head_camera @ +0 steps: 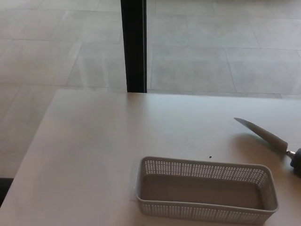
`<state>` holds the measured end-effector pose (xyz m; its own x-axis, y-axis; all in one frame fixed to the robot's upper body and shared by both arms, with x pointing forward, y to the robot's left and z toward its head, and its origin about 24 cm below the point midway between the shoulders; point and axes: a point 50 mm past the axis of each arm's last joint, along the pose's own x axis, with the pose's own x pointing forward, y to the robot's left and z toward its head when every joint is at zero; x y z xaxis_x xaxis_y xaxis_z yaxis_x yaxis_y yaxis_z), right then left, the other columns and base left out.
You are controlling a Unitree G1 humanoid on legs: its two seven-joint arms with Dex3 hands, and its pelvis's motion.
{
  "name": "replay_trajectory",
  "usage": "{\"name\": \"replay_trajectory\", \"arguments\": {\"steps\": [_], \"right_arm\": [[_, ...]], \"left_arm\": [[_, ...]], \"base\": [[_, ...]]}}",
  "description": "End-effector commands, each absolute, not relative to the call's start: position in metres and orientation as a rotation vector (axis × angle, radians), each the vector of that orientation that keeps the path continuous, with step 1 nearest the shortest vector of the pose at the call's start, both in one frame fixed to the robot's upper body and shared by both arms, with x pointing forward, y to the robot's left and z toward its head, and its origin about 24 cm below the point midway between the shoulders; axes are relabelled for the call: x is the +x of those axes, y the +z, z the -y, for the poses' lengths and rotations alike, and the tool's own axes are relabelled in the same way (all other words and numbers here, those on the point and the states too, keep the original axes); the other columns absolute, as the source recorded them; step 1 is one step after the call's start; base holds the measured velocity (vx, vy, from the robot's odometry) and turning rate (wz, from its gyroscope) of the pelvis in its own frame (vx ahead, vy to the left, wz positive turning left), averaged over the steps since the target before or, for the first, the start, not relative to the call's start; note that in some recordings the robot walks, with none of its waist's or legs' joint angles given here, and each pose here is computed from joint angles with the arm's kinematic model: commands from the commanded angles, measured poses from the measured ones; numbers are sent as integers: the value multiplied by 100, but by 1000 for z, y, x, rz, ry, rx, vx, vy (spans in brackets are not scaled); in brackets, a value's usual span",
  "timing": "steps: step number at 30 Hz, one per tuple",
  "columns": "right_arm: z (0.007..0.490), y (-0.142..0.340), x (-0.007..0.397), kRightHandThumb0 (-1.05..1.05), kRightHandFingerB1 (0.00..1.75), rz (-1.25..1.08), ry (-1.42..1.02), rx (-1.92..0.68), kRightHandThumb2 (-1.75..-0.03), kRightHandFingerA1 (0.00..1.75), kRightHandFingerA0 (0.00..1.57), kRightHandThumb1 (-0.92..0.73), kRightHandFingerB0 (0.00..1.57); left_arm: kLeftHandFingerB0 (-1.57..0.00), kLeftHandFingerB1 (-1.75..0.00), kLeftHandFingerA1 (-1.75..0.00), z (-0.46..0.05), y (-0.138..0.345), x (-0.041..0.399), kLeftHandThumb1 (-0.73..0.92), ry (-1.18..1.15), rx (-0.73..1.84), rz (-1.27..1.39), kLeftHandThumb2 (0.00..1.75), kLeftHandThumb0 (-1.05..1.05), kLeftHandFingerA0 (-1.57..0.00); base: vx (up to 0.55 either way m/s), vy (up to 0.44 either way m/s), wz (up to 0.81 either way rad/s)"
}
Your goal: A garden tool is kept on the righthand side and a container is kept on the lefthand side on a desk infront of the robot. the robot uses its right hand to pick up the garden tool and makes a scooping motion inside the container
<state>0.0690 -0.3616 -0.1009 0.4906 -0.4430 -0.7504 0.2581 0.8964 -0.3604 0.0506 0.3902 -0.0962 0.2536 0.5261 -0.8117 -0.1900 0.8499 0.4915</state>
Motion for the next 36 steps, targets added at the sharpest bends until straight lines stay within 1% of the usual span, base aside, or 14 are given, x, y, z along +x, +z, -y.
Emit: {"name": "replay_trajectory", "arguments": {"steps": [1,2,6,11,21,22,25,26,28,29,30,31,32,36], "right_arm": [[374,-72,73,-84,97,-836,-505,-99,-56,99,9,-66,9],[384,-68,72,-90,69,-764,-647,32,-94,68,0,-44,0],[416,-55,79,-105,61,-734,-861,109,-113,56,0,-62,0],[473,10,108,-102,60,-426,-1113,174,-111,59,0,-62,0],[498,196,182,-105,46,80,-879,-139,-111,39,0,-62,0],[493,207,187,-105,59,104,-854,-179,-100,56,0,-60,6],[472,237,204,-105,63,169,-752,-340,-101,70,2,-58,8],[466,241,209,-105,69,184,-714,-368,-64,77,0,-73,7],[449,248,218,-103,65,195,-626,-413,-66,76,0,-70,8],[429,253,227,-94,46,203,-520,-526,-103,38,10,-61,0],[414,251,233,-94,46,194,-433,-576,-103,38,10,-61,0],[402,246,238,-91,39,191,-380,-631,-63,43,0,-77,3],[391,243,243,-91,22,173,-336,-661,-104,24,3,-60,4],[362,226,258,-91,7,71,-212,-788,-97,18,0,-61,5]], "left_arm": [[-77,-98,-105,-393,-94,52,-22,510,297,-1210,130,-7,-86],[-79,-97,-103,-394,-93,53,-20,484,325,-1218,129,-10,-85],[-79,-97,-104,-395,-92,51,-18,499,321,-1221,128,-6,-88],[-82,-97,-102,-396,-92,49,-17,501,317,-1223,131,-6,-90],[-77,-95,-103,-396,-93,45,-10,535,294,-1246,128,4,-89],[-78,-95,-101,-396,-93,45,-13,536,298,-1245,126,0,-87],[-80,-96,-101,-395,-94,41,-16,530,299,-1244,130,0,-88],[-81,-96,-102,-396,-93,42,-16,534,295,-1240,131,1,-90],[-82,-96,-101,-396,-93,42,-15,538,295,-1238,130,-1,-93],[-77,-94,-100,-396,-93,43,-13,518,308,-1244,126,-3,-85],[-77,-94,-100,-396,-93,43,-13,518,306,-1245,126,-3,-85],[-81,-95,-101,-397,-92,43,-15,508,330,-1244,128,-3,-90],[-82,-96,-101,-397,-92,43,-15,519,314,-1240,129,3,-91],[-85,-95,-100,-398,-91,44,-13,509,343,-1246,126,-3,-97]], "base": [[0,0,0],[0,0,0],[0,0,0],[0,0,0],[0,0,0],[0,0,0],[0,0,0],[0,0,0],[0,0,0],[0,0,0],[0,0,0],[0,0,0],[0,0,0],[0,0,0]]}}
